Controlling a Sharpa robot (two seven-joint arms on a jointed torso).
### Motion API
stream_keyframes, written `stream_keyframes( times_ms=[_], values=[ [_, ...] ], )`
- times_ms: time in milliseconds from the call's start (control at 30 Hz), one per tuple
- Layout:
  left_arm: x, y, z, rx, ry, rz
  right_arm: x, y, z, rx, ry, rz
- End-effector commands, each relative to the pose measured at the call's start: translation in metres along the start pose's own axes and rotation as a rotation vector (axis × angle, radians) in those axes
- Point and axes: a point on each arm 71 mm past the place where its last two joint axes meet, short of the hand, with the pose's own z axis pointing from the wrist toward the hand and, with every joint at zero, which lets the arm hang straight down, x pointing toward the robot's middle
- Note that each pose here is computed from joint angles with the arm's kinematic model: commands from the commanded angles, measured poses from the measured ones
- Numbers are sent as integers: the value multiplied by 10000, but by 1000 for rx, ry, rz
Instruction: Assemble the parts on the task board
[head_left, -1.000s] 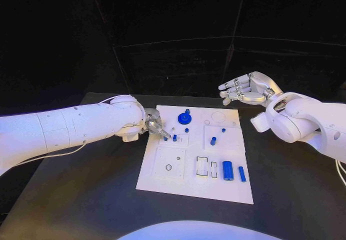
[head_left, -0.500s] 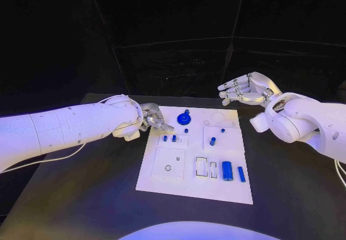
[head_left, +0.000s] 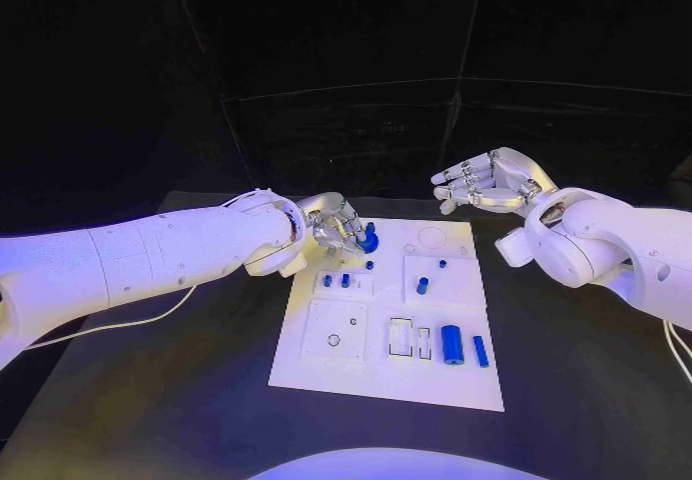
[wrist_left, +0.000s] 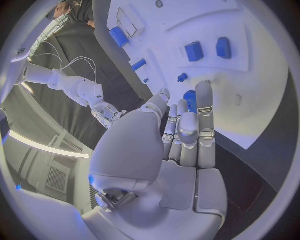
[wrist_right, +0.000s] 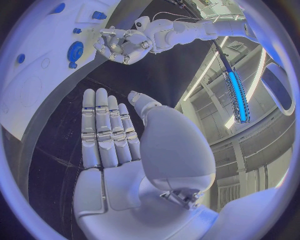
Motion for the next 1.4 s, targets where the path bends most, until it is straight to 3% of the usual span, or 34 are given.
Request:
stream_keyframes(
  times_ms=[33, 233, 567, 1000, 1400],
  values=[
    [-1, -141, 34, 175, -37, 158, 3, 21, 9, -8, -1, 3],
    [89, -216, 143, 219, -7, 326, 12, 26, 12, -9, 0, 3],
    [206, -249, 275, 197, 53, 457, 27, 35, 17, -11, 2, 4],
    [295, -236, 345, 144, 124, 510, 38, 42, 20, -12, 4, 5],
    [316, -219, 379, 124, 140, 525, 46, 46, 27, -13, 4, 5]
  ],
)
